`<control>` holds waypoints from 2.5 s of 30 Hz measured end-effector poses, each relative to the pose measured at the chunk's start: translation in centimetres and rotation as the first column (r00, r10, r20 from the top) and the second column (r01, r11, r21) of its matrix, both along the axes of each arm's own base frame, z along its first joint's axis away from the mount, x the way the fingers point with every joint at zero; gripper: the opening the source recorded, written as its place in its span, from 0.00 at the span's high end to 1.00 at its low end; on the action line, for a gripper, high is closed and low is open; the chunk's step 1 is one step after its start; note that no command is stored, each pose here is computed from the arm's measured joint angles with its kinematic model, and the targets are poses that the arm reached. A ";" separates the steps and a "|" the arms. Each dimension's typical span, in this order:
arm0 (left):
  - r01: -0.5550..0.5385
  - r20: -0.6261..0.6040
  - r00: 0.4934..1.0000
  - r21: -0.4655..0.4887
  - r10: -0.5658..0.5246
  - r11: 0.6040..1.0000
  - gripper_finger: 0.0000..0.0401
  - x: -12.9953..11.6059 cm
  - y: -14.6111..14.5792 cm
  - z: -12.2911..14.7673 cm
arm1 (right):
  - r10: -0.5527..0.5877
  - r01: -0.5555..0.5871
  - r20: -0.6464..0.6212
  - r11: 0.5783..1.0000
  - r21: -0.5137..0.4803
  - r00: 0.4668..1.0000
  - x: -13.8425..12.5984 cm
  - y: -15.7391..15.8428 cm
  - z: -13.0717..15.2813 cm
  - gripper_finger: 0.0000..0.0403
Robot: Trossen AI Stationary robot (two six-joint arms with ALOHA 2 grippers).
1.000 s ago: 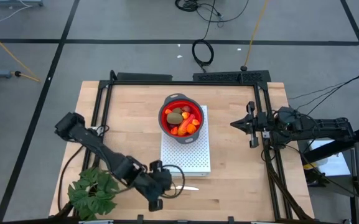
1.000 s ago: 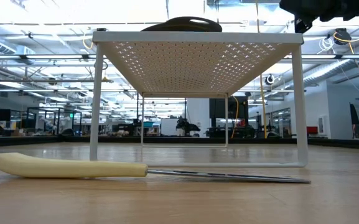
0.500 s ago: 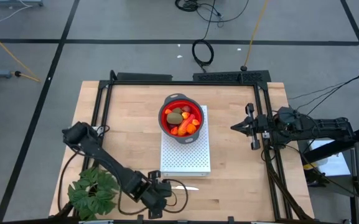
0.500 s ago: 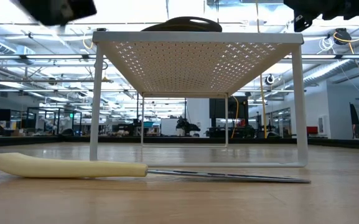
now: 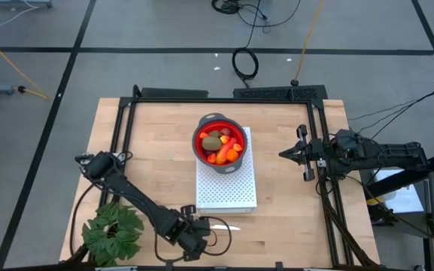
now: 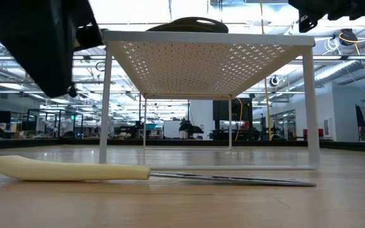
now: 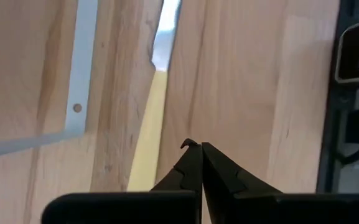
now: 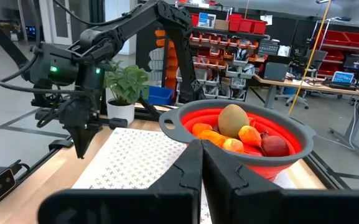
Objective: Pick & Place Fruit
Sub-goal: Put the yellow knife on the shelf
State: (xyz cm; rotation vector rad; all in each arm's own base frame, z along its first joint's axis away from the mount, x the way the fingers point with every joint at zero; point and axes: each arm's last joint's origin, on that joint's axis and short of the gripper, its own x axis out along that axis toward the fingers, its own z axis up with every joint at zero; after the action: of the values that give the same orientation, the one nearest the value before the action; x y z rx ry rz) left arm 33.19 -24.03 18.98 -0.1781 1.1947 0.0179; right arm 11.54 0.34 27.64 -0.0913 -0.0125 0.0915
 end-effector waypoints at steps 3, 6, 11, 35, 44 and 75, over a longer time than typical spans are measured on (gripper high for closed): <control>-0.004 0.002 1.000 -0.001 0.004 1.000 0.98 0.1 0.1 0.1 | 0.000 0.000 0.000 1.000 0.000 1.000 0.0 0.0 0.0 1.00; -0.013 -0.010 1.000 -0.009 0.013 1.000 0.96 0.0 0.1 0.0 | 0.000 0.000 0.000 1.000 0.000 1.000 0.0 0.0 0.0 1.00; -0.141 -0.083 0.987 -0.019 0.139 0.990 0.99 -1.4 0.0 0.6 | 0.000 0.000 0.000 1.000 0.000 1.000 0.0 0.0 0.0 1.00; -0.197 0.007 0.980 0.098 0.197 0.976 1.00 -4.2 -2.6 -0.1 | 0.000 0.000 -0.015 1.000 -0.001 1.000 0.0 0.0 -0.1 1.00; -0.137 -0.008 0.990 0.185 0.141 0.973 0.99 -3.6 -2.6 -2.4 | 0.000 0.000 -0.018 1.000 -0.003 1.000 0.0 0.0 -0.2 1.00; -0.280 0.024 0.960 0.188 0.281 0.941 0.84 -2.4 -1.7 -3.2 | 0.000 0.000 -0.018 1.000 -0.002 1.000 0.0 0.0 -0.2 1.00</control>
State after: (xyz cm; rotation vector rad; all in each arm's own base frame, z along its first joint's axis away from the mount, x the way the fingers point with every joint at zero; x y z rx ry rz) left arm 30.75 -25.72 15.78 -0.1793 1.1552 0.3815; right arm 11.55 0.34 27.48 -0.0922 0.0056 0.0923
